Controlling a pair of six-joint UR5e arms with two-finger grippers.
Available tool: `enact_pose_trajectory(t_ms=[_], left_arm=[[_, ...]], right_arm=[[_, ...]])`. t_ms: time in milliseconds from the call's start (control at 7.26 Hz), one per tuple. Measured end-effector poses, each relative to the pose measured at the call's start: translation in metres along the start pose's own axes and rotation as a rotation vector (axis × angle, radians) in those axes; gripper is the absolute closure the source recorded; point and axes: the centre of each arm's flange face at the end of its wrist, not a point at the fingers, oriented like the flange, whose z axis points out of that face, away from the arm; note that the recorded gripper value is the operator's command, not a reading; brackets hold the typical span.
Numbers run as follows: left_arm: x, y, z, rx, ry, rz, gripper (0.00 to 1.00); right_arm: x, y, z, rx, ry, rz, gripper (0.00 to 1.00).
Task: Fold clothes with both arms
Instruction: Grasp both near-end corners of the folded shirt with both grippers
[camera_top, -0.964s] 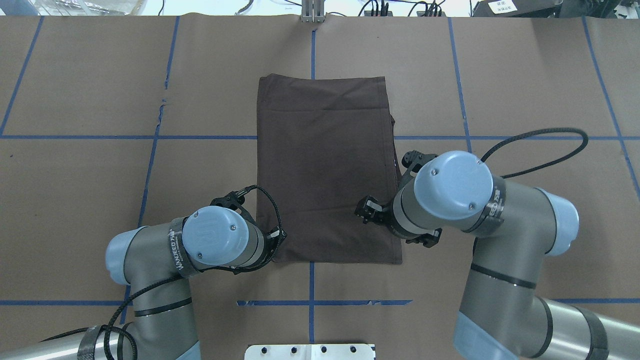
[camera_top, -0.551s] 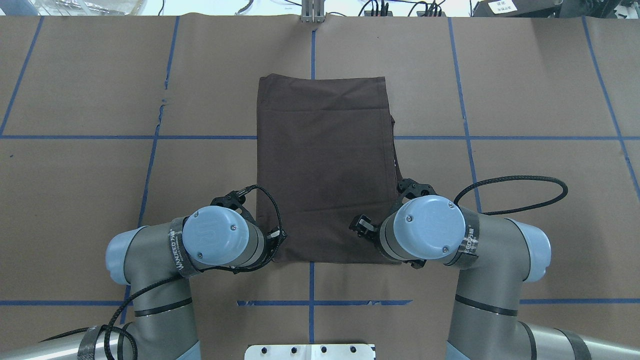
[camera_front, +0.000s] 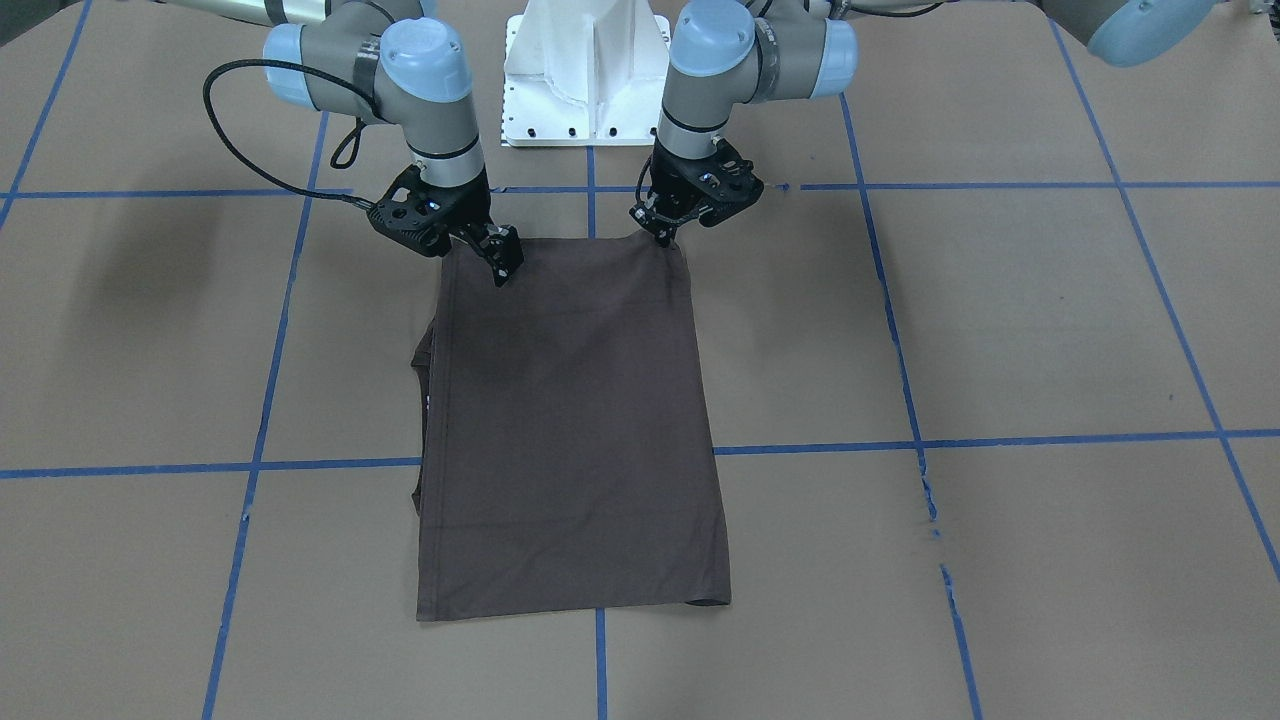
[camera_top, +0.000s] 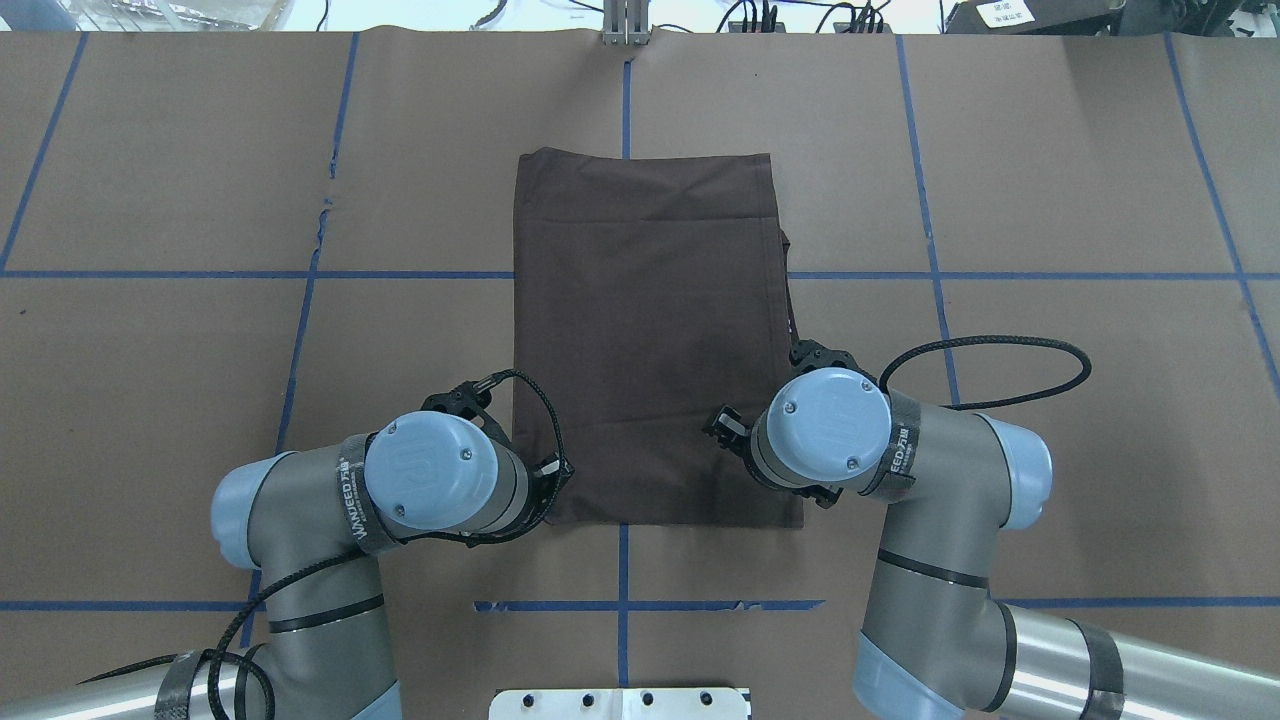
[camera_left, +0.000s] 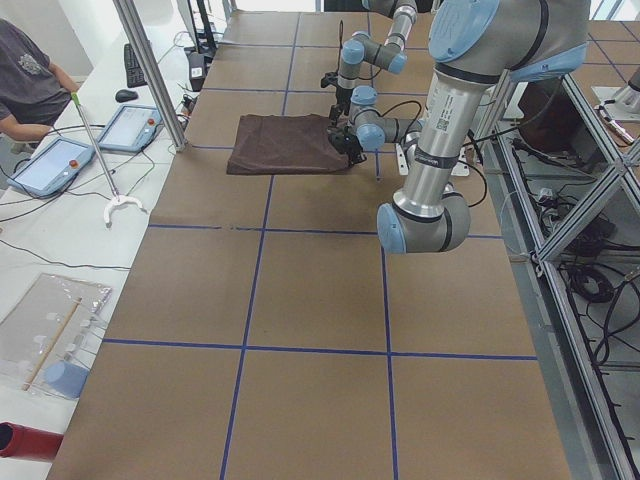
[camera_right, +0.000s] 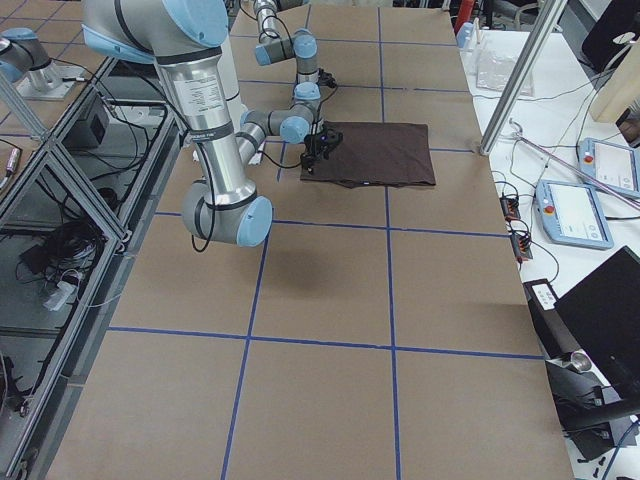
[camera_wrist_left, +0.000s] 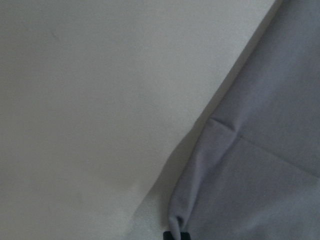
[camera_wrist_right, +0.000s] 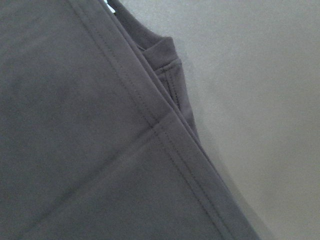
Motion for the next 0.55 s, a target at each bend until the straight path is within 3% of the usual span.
enact_pose_trajectory(t_ms=[551], left_arm=[[0.0015, 0.0014, -0.0009, 0.0, 0.004, 0.001, 1.0]], right_arm=[[0.0094, 0.0041, 0.0065, -0.006, 0.02, -0.003, 0.0]])
